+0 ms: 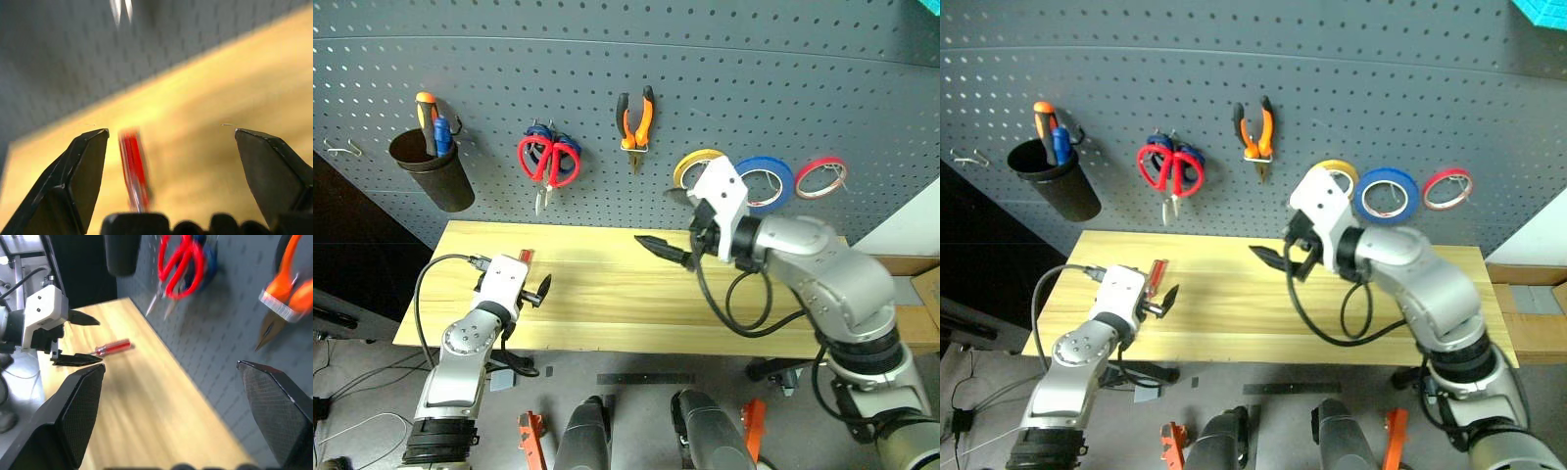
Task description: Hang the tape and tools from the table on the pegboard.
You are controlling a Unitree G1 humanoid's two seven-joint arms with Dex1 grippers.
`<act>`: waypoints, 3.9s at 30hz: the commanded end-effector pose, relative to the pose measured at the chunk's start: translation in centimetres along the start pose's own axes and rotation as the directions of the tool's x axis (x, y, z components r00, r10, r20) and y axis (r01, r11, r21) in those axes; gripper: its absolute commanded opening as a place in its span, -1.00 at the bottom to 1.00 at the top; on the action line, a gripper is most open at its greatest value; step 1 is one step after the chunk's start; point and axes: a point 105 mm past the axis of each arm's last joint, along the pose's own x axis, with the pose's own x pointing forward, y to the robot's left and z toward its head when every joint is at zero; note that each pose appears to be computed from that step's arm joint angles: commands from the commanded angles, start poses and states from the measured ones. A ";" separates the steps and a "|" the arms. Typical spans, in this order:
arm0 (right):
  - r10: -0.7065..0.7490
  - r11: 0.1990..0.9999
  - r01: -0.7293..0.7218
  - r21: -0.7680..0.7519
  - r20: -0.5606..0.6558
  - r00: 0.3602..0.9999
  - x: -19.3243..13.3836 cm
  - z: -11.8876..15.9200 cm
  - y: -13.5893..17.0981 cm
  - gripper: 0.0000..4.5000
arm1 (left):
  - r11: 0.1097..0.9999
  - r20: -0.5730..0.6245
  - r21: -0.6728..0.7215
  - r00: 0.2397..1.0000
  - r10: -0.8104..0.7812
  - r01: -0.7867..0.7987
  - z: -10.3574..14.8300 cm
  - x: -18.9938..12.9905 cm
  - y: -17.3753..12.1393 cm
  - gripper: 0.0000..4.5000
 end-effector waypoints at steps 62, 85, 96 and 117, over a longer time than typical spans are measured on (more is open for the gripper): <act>0.292 0.930 -0.255 -0.263 0.113 0.950 2.6 4.8 4.2 1.00 | 0.924 0.616 -0.055 0.715 0.330 -0.379 16.4 -4.2 8.3 -0.63; 0.297 0.917 -0.237 -0.321 0.154 0.942 3.5 6.9 3.3 1.00 | 0.833 0.777 -0.296 0.389 0.495 -0.468 26.1 -5.0 16.2 -0.63; 0.296 0.917 -0.240 -0.319 0.141 0.945 3.3 6.7 3.4 1.00 | 0.805 0.731 -0.347 0.399 0.553 -0.481 24.3 -2.6 16.7 -0.63; 0.150 0.980 -0.090 -0.179 0.357 0.922 2.9 11.1 0.8 1.00 | 0.767 0.711 -0.396 0.361 0.604 -0.505 22.6 -2.9 16.4 0.99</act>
